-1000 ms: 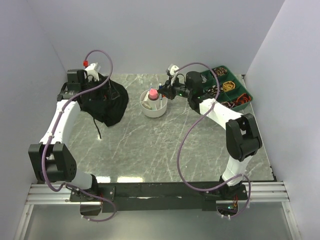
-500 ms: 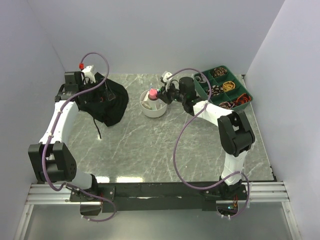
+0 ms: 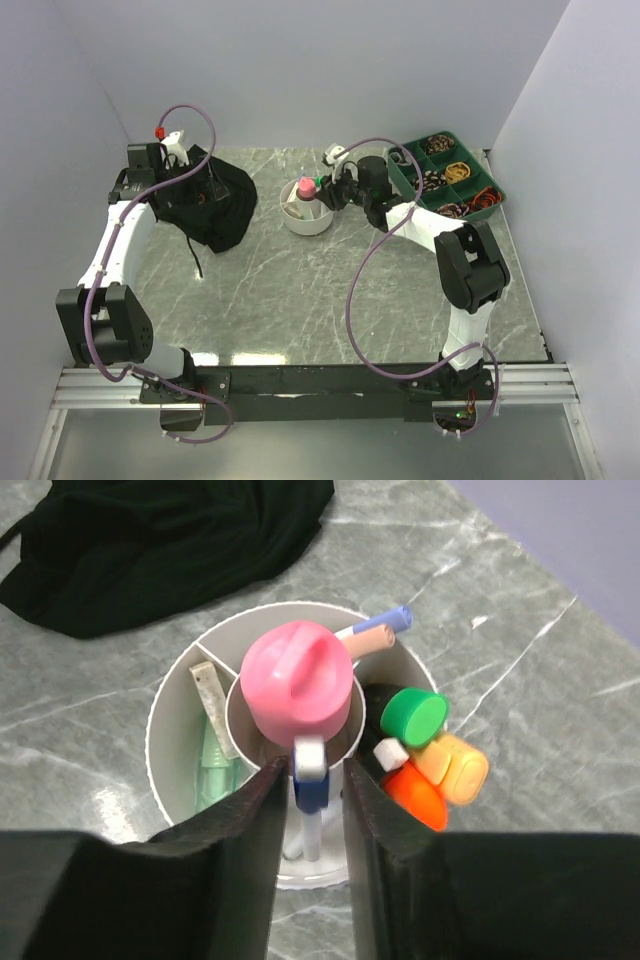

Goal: Sort the stationery into containers
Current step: Place the pen in the storage box, then reset both arms

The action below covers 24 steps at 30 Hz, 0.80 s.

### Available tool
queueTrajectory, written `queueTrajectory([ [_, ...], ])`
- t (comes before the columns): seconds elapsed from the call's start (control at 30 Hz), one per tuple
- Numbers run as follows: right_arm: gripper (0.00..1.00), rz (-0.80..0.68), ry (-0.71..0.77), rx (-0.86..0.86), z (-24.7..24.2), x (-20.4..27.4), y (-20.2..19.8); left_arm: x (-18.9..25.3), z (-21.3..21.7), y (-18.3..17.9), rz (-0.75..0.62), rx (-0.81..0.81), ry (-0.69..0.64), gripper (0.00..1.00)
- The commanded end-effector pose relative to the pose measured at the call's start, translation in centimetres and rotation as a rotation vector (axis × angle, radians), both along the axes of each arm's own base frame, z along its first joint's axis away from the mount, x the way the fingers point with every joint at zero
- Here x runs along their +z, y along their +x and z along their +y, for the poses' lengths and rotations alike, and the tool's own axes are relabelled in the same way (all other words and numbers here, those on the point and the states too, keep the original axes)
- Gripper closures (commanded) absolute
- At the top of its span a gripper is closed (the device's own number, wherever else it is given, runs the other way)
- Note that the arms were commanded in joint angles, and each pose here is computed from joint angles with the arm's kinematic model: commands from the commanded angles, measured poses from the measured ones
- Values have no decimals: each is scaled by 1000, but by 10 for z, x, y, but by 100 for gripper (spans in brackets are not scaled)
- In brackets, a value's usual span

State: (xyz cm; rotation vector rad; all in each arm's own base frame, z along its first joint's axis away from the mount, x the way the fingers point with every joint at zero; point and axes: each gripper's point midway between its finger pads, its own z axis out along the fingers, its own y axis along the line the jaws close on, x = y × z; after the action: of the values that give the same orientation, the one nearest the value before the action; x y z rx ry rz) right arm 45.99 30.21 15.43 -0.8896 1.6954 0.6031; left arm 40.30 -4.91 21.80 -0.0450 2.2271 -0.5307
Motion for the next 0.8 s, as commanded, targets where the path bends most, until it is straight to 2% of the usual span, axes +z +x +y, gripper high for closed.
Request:
queueTrajectory([
  [0.0, 59, -25, 21, -25, 0, 16, -3, 24, -2, 8, -66, -5, -20, 1],
  [0.13, 54, -51, 52, -33, -2, 48, -9, 29, -2, 11, -79, -1, -25, 0],
  [0.2, 53, -76, 80, -58, -8, 78, -11, 32, -1, 12, -84, 6, -19, 1],
  [0.27, 48, -77, 96, -105, -20, 107, -17, 36, 4, 13, -97, 32, -2, 1],
  [0.37, 24, -66, 136, -210, -48, 150, -22, 42, 11, 12, -116, 71, 24, 0],
  [0.4, 3, -70, 146, -303, -70, 163, -13, 44, 12, 11, -124, 74, 29, 0],
  [0.43, 0, -33, 138, -345, -82, 160, -15, 44, 14, 10, -128, 79, 38, 1],
  [0.57, 0, 2, 188, -529, -139, 168, -24, 43, 19, 11, -135, 99, 63, 1],
  [0.63, 0, 46, 95, -699, -171, 140, -28, 41, 23, 13, -136, 112, 79, 1],
  [0.77, 0, 74, -44, -917, -219, 121, -43, 41, 34, 20, -155, 134, 141, 1],
])
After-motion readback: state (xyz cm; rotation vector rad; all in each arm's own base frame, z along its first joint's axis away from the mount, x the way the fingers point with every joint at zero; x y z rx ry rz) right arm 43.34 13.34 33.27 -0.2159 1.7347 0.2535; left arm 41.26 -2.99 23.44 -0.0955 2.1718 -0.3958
